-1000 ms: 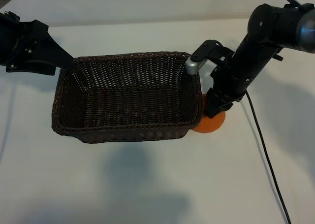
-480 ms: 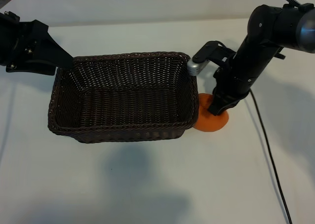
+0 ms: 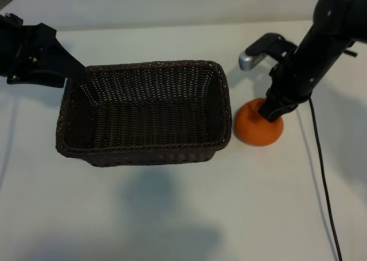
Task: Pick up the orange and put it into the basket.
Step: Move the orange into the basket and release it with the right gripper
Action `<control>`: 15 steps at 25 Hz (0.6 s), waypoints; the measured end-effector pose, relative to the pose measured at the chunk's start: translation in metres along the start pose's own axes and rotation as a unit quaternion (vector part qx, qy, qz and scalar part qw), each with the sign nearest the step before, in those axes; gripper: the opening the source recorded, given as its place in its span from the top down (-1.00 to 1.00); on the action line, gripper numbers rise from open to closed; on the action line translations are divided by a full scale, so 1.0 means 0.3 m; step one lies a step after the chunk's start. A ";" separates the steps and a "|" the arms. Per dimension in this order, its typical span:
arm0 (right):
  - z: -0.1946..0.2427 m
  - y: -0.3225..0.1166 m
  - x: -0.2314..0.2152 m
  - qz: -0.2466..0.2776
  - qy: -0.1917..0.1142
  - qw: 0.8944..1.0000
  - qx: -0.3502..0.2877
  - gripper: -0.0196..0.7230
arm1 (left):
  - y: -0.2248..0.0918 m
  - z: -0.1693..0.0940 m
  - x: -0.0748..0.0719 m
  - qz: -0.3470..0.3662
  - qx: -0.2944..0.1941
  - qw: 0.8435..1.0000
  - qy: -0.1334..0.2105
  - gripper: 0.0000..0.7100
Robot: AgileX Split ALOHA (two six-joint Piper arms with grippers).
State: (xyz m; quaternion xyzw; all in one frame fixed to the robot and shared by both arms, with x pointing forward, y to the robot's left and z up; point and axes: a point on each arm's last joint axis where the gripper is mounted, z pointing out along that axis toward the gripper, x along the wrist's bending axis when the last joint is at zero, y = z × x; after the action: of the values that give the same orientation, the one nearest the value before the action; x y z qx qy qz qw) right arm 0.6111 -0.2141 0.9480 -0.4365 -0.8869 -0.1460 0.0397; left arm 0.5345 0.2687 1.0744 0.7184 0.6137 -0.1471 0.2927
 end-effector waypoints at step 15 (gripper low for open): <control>-0.345 0.024 0.119 0.020 0.010 0.998 -0.054 0.84 | 0.000 0.000 0.000 0.001 0.000 1.000 0.000 -0.48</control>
State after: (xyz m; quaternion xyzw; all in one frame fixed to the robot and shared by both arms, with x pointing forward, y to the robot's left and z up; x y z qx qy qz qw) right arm 0.5889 -0.2131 1.0555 -0.4538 -0.8686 -0.1971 0.0279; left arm 0.5345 0.2687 1.0744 0.7191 0.6128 -0.1468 0.2929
